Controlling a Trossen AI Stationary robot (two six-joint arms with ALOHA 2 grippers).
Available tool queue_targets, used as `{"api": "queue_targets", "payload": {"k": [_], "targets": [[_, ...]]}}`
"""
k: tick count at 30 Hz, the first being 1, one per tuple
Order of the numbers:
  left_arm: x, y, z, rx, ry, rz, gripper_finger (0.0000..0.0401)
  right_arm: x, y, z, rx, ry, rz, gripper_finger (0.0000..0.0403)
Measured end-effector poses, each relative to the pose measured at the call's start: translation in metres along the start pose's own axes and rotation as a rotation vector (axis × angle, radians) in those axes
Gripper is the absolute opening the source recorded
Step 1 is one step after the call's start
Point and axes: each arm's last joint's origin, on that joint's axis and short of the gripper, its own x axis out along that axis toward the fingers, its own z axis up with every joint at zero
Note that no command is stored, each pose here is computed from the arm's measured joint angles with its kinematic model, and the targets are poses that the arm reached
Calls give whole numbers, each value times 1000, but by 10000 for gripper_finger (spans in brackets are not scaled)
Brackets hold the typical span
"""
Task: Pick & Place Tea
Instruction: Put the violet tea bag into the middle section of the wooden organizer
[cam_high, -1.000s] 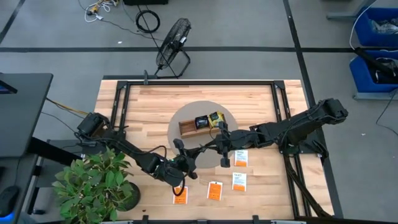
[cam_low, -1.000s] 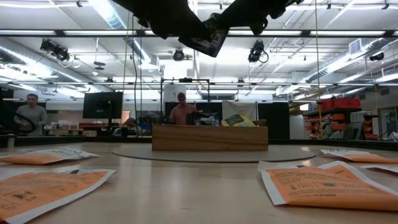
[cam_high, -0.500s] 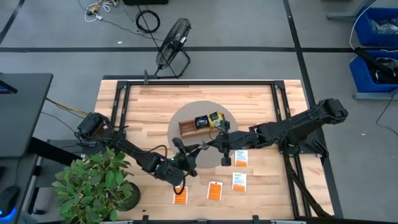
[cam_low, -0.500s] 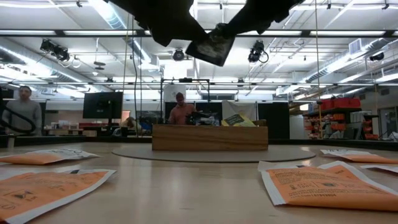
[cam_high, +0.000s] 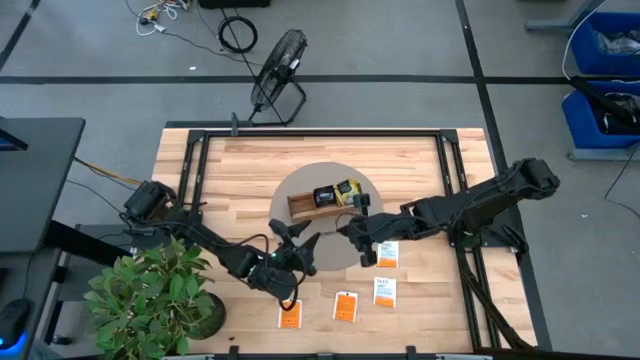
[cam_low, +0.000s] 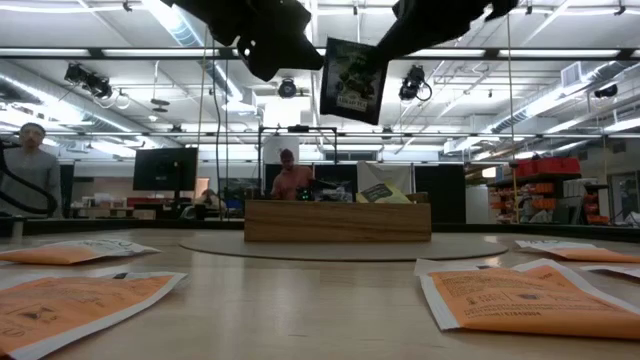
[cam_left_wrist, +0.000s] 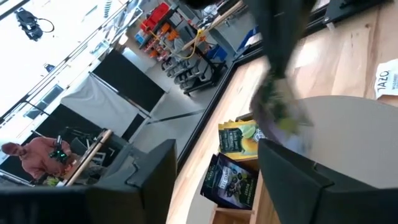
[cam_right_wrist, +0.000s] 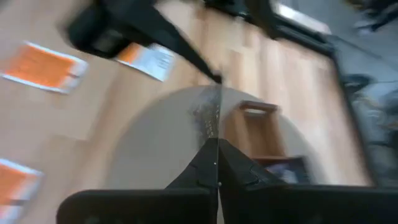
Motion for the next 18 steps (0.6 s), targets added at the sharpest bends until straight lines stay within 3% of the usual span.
{"api": "queue_targets", "payload": {"k": [5,12,18], "targets": [[-3,-1,0,1,-4,-2,232,7,-22,-6,-105,43,-51,0],[-12,-2,1,6,-12,11,225,18,-74,-24,-84,88,-54,0],[-21,-4,0,12,-20,31,225,24,-104,-36,-34,55,8,0]]}}
